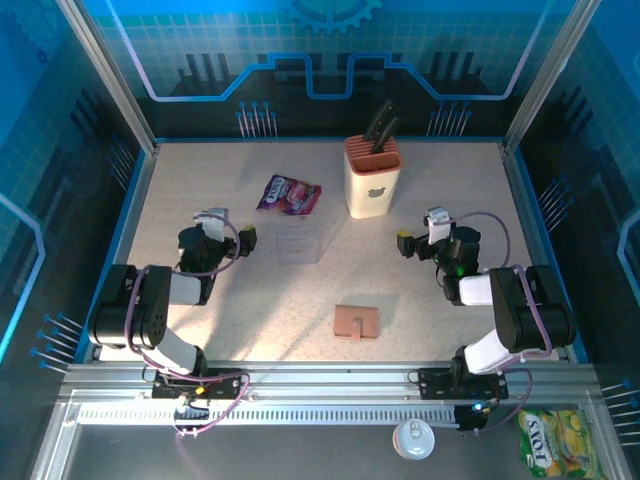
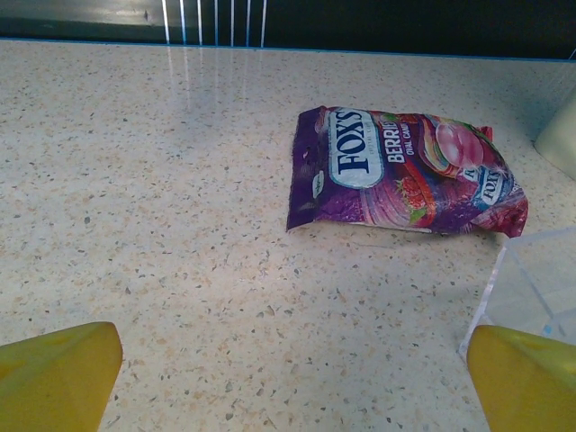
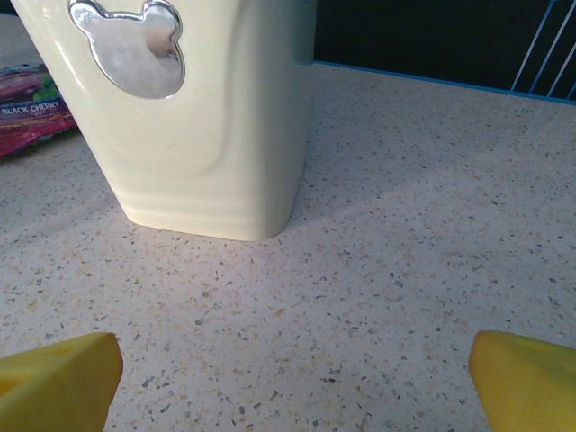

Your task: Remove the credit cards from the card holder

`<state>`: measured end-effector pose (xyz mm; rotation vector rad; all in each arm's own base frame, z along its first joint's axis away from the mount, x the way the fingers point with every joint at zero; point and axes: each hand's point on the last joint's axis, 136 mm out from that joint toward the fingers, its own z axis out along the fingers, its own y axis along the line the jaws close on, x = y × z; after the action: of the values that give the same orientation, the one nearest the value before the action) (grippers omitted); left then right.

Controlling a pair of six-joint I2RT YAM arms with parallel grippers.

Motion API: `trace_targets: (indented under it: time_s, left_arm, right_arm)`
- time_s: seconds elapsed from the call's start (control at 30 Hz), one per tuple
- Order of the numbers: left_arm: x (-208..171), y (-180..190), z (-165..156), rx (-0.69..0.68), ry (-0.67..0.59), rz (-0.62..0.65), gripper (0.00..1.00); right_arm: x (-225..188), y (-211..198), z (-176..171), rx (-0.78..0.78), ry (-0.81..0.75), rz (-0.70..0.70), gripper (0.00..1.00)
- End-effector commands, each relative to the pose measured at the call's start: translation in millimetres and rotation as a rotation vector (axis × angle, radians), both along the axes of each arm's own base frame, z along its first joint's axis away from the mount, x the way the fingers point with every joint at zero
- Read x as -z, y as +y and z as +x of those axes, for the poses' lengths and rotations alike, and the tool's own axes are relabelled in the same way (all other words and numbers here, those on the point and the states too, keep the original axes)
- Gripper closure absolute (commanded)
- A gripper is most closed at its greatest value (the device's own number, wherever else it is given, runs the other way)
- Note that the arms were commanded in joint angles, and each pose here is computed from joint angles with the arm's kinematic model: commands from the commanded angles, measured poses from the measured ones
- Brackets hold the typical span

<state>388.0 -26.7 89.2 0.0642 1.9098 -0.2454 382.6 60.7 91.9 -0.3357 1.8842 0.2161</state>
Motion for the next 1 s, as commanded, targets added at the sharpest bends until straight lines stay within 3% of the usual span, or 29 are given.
trace_targets:
  time_s: [0.0,0.23,0.43,0.7,0.97]
  left_arm:
    - [-10,5,6,-0.022,-0.024,-0.002,0.01]
    - [-30,6,7,-0.051,0.003,0.019,0.01]
    - [-45,5,10,-0.113,0.108,0.052,0.01]
    - [-60,-16,10,-0.107,0.314,-0.133,0.01]
    - [-55,-46,0,-0.09,0.506,-0.346,0.02]
  right_arm:
    - [-18,-3,8,0.018,-0.021,-0.016,0.0]
    - [-36,-1,5,0.036,-0.024,-0.05,0.0]
    - [-56,15,2,0.029,0.019,-0.101,0.0]
    - [-78,71,-13,-0.077,0.087,-0.092,0.05]
    - [-74,120,-26,-0.069,0.243,0.01,0.12]
